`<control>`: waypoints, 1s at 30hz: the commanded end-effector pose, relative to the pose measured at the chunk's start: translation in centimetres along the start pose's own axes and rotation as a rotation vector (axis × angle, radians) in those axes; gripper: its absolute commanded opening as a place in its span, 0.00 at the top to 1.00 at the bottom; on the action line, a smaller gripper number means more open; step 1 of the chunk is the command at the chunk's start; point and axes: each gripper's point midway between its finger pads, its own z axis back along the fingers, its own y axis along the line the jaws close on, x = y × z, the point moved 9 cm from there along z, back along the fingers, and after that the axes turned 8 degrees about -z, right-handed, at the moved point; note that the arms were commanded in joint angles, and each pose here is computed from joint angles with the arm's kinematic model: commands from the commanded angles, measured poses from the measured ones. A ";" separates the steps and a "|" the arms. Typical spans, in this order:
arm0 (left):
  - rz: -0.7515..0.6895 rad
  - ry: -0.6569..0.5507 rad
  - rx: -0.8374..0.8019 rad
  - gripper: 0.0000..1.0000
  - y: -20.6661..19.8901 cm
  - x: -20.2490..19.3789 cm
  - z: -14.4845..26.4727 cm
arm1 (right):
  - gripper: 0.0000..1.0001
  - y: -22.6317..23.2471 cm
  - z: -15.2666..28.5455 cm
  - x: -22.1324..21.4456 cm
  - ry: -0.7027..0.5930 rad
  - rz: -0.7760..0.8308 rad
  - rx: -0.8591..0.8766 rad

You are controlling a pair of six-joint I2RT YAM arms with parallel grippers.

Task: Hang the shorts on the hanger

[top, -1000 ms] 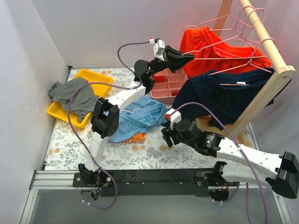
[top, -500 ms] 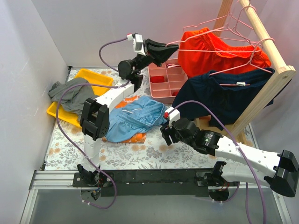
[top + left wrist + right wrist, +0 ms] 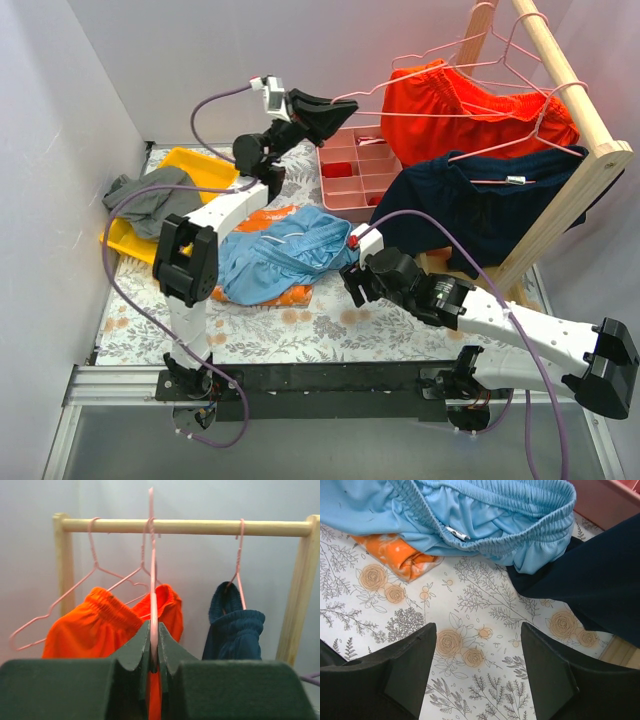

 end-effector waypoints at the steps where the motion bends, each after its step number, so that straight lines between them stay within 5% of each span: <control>1: -0.162 -0.082 0.035 1.00 -2.1 8.9 1.3 | 0.22 0.5 0.9 2.9 -0.080 0.011 0.019; 13: -0.275 0.015 0.309 1.00 -9.8 16.0 8.9 | 0.20 1.8 2.6 6.9 -0.153 -0.010 0.108; 19: -0.259 0.117 0.512 1.00 -14.5 16.5 14.2 | 0.20 3.4 3.3 9.6 -0.171 -0.040 0.198; 30: -0.155 0.160 0.736 1.00 -22.6 16.5 22.0 | 0.21 7.2 5.7 22.5 -0.385 -0.118 0.306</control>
